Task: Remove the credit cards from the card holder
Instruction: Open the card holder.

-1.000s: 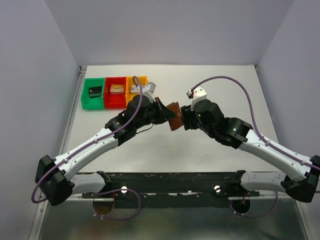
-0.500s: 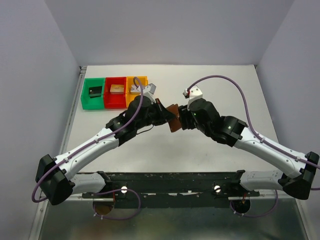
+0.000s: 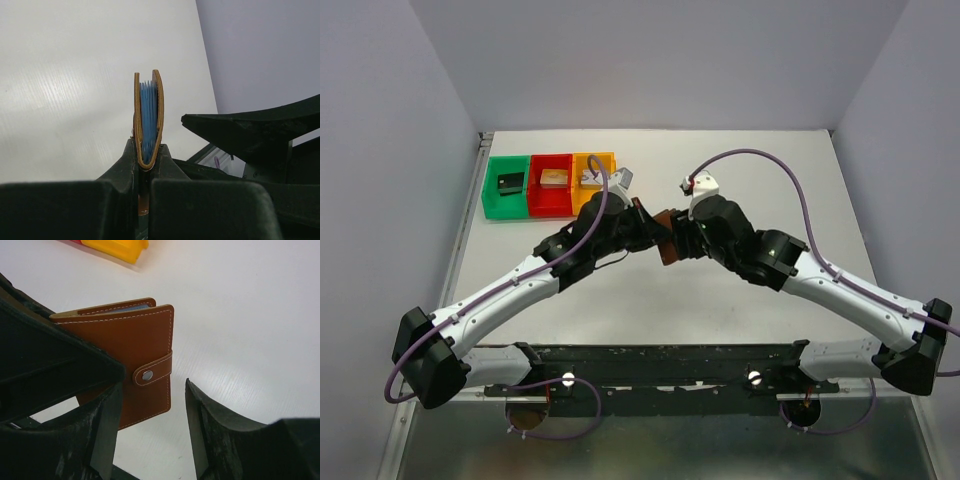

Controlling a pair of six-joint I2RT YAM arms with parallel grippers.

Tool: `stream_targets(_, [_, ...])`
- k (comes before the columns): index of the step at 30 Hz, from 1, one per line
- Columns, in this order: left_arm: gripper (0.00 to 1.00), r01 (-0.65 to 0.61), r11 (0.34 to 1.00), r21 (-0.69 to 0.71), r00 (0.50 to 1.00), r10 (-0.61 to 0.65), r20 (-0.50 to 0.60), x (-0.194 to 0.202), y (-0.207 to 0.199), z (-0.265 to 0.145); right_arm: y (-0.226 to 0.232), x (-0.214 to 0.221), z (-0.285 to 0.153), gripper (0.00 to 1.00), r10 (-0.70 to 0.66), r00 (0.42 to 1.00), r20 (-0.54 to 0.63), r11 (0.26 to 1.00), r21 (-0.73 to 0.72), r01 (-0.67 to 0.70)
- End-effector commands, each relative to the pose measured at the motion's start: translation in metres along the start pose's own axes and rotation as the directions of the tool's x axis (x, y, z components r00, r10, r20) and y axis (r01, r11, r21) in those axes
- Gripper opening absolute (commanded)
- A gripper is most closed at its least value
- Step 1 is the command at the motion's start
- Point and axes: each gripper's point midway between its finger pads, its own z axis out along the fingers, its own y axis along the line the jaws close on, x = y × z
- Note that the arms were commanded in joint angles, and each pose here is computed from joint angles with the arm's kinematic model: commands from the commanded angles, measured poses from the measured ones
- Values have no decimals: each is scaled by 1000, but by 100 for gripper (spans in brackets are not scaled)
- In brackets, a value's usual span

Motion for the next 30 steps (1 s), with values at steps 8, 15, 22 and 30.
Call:
stream_targets(8, [0,-1,997,78,1000,-1,25,-6,-27,-5,1,-3,11,55,7,1000,-14,999,44,-6])
stream_targets(15, [0,-5,995,98,1000,3,18,-3,-33,-7,-5,4,18,47,-21,999,-39,996,91,25])
stream_targets(22, [0,-8,994,109,1000,6,13,0,-36,-9,-10,7,22,35,-46,998,-51,991,123,52])
stream_targets(30, [0,-9,994,112,1000,8,17,0,-35,-12,-13,9,23,16,-60,997,-58,988,136,67])
